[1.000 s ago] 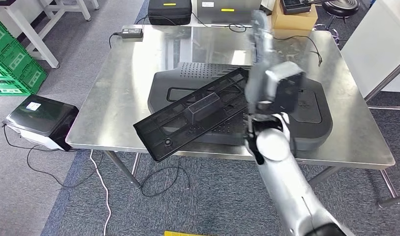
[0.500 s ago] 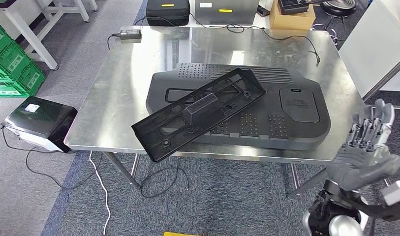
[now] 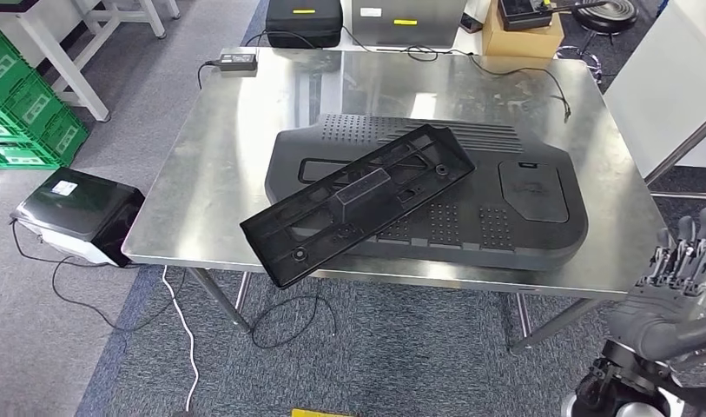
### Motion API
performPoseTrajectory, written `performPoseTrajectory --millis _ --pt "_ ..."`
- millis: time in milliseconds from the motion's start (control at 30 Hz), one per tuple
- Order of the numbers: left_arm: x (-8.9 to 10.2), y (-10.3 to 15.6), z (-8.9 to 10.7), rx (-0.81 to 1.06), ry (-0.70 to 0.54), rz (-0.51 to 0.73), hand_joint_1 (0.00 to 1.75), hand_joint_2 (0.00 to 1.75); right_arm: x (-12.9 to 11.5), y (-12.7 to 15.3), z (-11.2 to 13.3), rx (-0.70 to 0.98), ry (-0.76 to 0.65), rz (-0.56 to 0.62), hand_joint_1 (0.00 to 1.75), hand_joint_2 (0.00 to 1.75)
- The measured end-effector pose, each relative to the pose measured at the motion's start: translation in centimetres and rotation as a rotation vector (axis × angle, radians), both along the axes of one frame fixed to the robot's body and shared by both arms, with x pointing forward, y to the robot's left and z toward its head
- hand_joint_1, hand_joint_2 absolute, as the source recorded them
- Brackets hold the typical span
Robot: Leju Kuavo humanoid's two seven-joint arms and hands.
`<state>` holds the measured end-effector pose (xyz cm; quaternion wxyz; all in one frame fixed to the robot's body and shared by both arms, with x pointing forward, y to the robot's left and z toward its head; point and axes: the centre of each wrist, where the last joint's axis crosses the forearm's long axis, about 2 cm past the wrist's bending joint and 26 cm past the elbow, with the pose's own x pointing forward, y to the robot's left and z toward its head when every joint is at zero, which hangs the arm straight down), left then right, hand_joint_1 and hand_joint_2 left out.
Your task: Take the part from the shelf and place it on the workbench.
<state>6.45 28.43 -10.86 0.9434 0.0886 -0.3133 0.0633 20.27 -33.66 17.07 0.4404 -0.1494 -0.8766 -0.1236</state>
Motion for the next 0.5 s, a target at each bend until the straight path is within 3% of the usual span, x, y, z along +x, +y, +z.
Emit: performPoseTrajectory --millis 500 --pt "0.31 -0.22 0.06 0.007 0.004 -0.008 0.0 0.0 0.19 -0.53 -1.11 0.013 0.035 -0.015 0.0 0.0"
